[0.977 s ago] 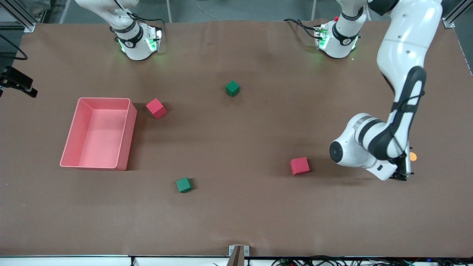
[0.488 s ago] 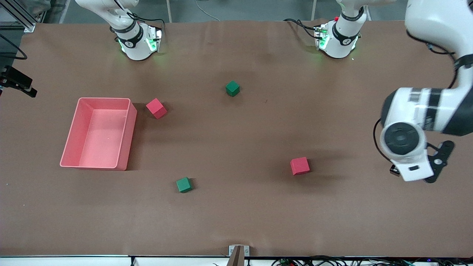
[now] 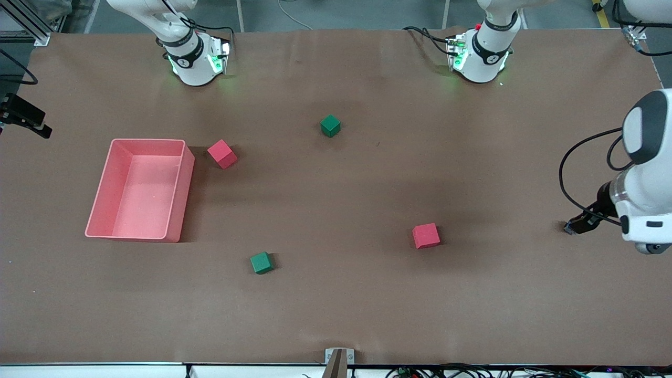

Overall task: Place and upright button with both arms
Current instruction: 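Open the left gripper and lift it away from the button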

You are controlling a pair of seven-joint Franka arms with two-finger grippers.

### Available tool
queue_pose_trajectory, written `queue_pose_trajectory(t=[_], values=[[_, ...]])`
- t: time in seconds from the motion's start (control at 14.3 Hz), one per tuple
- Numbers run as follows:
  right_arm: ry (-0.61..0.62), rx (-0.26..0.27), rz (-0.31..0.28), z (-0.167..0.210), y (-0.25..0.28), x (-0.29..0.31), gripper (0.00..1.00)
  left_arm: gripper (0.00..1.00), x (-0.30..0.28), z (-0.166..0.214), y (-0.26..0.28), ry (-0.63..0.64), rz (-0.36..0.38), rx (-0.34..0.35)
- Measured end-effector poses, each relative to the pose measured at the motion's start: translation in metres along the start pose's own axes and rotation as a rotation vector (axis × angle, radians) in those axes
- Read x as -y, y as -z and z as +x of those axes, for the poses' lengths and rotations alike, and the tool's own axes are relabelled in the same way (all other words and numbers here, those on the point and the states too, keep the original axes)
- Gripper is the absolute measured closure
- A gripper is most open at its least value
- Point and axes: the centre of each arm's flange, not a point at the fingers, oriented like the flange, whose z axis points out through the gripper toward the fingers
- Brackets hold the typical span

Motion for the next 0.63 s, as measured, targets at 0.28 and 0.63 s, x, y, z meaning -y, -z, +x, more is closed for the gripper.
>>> queue_pose_trajectory(t=[0.28, 0.63], values=[[0.001, 0.016, 0.000, 0.004, -0.008, 0.001, 0.00, 0.00, 0.006, -0.018, 0.029, -0.129, -0.065, 0.046], [0.003, 0.021, 0.000, 0.005, -0.010, 0.002, 0.00, 0.00, 0.020, -0.047, 0.062, -0.553, -0.084, 0.093]])
